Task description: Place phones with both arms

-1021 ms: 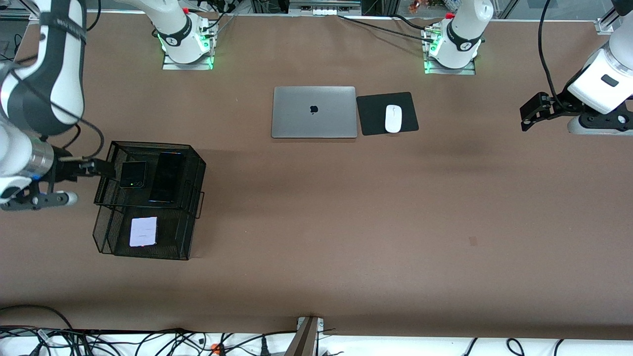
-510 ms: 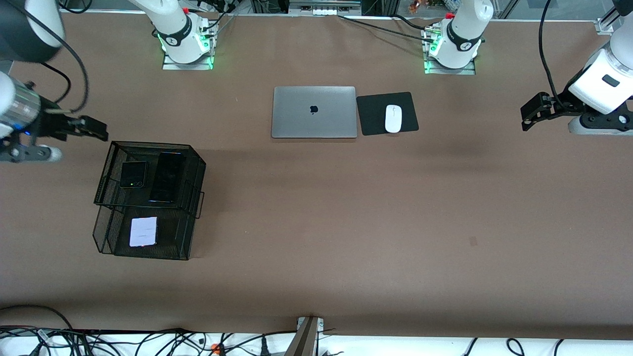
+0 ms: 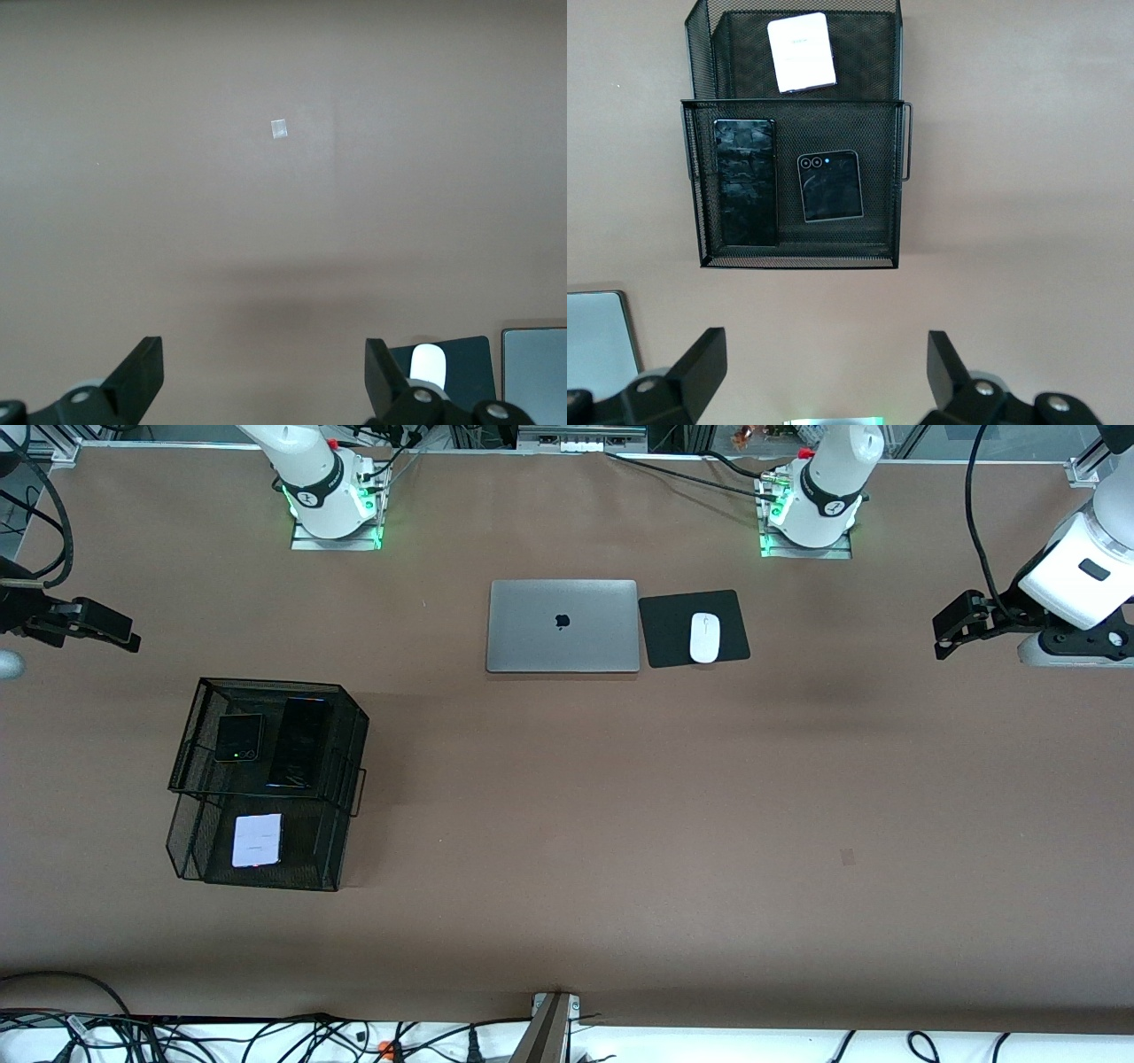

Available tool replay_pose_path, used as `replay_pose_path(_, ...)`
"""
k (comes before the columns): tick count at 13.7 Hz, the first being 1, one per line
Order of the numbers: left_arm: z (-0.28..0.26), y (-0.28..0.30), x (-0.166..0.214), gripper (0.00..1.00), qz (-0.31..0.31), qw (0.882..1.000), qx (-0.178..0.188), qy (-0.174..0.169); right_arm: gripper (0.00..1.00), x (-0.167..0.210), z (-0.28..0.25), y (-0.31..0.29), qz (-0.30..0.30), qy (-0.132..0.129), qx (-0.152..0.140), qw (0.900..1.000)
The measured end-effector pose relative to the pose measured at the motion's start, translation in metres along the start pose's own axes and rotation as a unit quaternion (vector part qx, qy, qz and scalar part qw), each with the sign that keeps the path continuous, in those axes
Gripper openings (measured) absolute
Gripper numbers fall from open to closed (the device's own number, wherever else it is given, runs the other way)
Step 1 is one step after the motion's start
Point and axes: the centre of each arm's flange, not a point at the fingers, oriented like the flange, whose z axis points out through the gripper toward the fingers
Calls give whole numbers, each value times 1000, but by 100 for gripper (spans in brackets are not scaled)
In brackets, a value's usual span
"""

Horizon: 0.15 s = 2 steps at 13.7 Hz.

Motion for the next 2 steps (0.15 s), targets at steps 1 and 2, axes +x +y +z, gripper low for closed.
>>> replay_pose_path(1, 0, 0, 0, 100, 0, 1000, 0, 0, 100, 0, 0, -1, 0, -1, 0, 1000)
replay_pose_path(2, 0, 0, 0, 100, 0, 1000, 0, 0, 100, -1, 1, -1, 0, -4, 0, 1000)
